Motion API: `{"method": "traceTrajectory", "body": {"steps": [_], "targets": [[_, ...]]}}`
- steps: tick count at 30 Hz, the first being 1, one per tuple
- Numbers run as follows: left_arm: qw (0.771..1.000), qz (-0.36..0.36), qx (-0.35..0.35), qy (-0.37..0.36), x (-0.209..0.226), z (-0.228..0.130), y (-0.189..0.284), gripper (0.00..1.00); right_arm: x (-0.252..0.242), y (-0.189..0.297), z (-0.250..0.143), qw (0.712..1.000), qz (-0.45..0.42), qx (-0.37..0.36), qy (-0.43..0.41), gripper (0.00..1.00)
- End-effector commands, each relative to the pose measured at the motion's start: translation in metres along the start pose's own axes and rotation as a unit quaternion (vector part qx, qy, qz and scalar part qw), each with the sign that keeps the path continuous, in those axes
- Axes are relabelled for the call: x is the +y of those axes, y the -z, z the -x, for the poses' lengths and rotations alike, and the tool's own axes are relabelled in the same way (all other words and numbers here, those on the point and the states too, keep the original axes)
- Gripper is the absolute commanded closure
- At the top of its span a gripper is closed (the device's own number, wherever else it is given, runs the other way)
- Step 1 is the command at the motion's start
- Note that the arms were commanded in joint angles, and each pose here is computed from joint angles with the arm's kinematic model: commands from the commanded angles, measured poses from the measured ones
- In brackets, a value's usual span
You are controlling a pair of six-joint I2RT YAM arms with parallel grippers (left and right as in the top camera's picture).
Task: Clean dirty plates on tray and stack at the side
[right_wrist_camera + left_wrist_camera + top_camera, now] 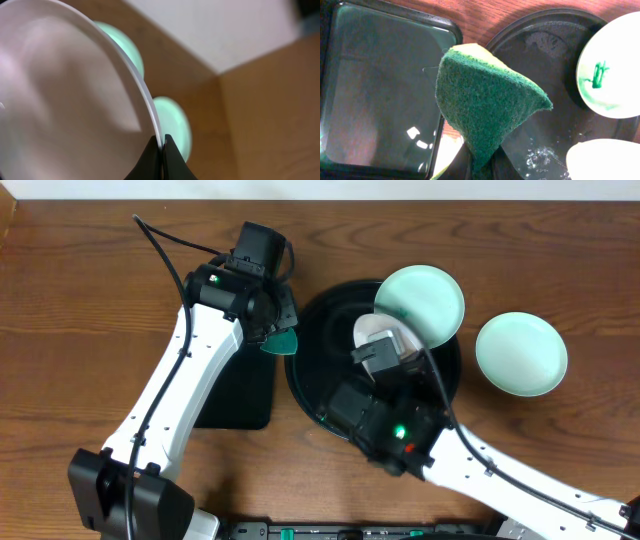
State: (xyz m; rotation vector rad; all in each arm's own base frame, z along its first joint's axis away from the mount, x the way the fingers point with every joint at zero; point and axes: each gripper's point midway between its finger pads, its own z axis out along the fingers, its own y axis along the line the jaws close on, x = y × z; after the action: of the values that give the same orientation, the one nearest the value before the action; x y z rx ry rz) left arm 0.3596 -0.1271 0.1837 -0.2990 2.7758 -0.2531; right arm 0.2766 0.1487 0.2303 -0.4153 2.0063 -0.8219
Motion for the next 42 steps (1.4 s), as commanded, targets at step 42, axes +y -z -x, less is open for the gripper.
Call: {"method": "traceTrajectory", "body": {"steps": [42], "targets": [[1.0,-0.003,0.006,0.006,0.0,-0.002,-0.001,0.93,-0.138,-0.194,-0.279,0.71,0.009,0.349,-0.611,0.99]]}}
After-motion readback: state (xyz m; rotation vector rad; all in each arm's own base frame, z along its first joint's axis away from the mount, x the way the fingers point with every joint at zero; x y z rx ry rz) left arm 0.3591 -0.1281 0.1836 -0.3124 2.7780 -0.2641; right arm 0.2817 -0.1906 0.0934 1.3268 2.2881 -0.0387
